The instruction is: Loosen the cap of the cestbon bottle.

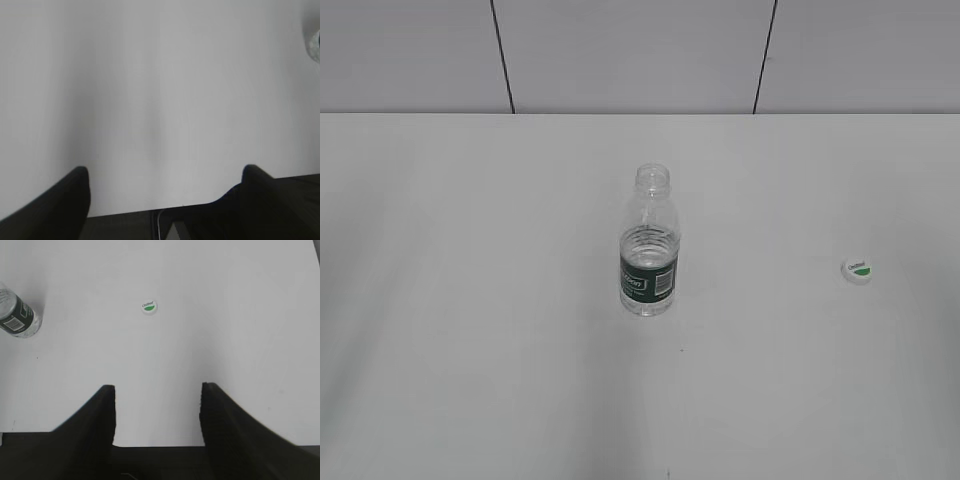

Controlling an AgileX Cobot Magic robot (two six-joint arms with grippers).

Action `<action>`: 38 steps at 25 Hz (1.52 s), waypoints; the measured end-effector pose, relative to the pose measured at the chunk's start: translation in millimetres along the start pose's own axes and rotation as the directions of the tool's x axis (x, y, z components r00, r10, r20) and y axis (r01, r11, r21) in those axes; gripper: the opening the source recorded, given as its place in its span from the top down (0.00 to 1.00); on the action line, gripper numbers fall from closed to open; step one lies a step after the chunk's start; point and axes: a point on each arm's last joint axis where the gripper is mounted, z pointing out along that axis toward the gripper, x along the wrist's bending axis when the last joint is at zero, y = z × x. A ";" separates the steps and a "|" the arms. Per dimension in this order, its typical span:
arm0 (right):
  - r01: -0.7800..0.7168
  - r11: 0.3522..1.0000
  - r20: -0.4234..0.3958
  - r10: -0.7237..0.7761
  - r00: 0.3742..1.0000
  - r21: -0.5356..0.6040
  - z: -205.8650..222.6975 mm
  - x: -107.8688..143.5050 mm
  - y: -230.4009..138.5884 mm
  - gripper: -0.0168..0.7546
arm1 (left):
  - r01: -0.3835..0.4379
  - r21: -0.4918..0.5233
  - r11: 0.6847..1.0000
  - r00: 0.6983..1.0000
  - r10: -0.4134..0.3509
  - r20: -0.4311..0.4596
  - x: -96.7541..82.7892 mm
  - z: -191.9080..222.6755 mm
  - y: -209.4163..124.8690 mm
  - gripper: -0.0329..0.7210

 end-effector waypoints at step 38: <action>0.053 0.959 0.083 -0.031 0.996 -0.277 14.9 -4.3 -129.4 0.44 | -0.043 -0.578 0.815 0.989 0.119 0.093 10.7 -18.5 -153.1 0.28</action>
